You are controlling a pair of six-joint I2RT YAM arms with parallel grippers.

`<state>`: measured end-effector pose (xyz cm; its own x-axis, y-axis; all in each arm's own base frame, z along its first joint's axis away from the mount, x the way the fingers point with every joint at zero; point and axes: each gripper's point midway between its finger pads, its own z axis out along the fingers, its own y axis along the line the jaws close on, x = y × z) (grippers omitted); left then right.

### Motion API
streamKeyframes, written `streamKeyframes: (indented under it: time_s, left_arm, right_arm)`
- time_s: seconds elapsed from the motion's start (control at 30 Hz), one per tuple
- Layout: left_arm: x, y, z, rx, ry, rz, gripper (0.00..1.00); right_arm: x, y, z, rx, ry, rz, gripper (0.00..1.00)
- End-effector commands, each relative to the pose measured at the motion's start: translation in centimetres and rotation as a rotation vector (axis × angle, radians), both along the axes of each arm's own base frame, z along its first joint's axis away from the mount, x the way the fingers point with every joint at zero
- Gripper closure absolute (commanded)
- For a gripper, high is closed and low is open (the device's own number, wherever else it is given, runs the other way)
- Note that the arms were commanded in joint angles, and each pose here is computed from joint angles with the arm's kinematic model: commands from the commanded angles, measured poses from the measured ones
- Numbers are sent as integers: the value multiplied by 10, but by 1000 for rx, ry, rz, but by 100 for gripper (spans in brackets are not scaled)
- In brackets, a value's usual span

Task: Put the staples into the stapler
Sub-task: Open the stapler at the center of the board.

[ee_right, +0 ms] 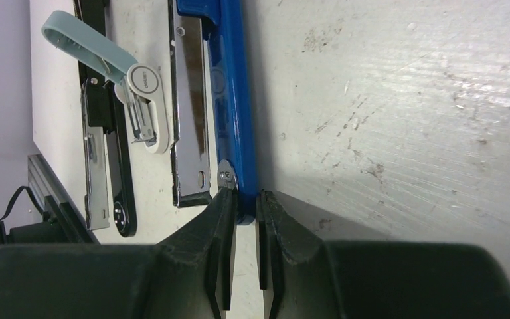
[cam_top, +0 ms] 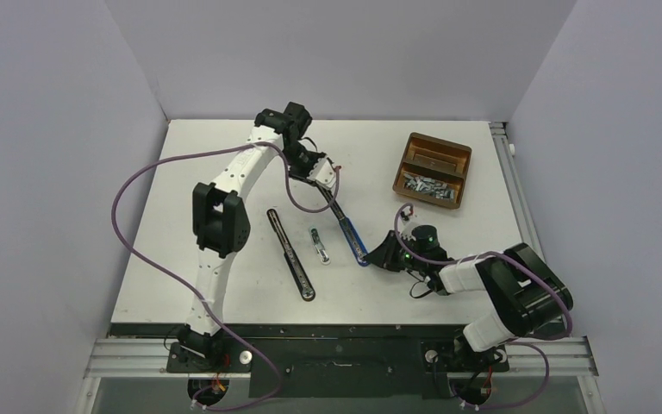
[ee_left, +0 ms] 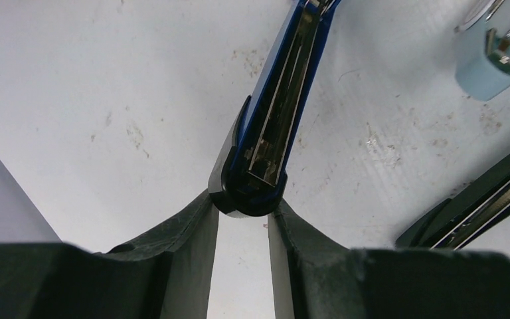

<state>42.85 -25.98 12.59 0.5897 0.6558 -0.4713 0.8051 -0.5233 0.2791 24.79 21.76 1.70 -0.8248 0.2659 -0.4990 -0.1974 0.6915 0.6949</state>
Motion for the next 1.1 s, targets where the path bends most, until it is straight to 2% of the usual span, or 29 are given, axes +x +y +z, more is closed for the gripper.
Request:
streamKeyframes:
  time_s: [0.0,0.5,0.63,0.7,0.77,0.8,0.9,0.97,1.07]
  left_arm:
    - [19,1,-3,1,-31,42,100]
    - [54,-6,-46,57,-113,132,100]
    - [71,-8,-61,108,-187,236,98]
    - [92,-10,-59,93,-250,364,97]
    - [106,-4,-50,61,-245,466,94]
    - [110,-1,-43,33,-229,515,89]
    - [117,15,-21,-50,-170,633,66]
    - [121,25,1,-124,-158,698,47]
    - [115,34,26,-235,-108,761,30]
  right_arm:
    - [-16,-1,-18,-32,61,57,91]
    - [-19,3,-19,-19,78,81,91]
    - [-19,3,-17,-16,78,82,92]
    - [-20,2,-18,-18,81,80,91]
    - [-21,2,-17,-17,82,81,92]
    - [-21,2,-17,-17,82,80,92]
    - [-23,1,-18,-20,85,79,91]
    - [-23,1,-20,-23,88,81,92]
    - [-23,1,-20,-22,89,85,92]
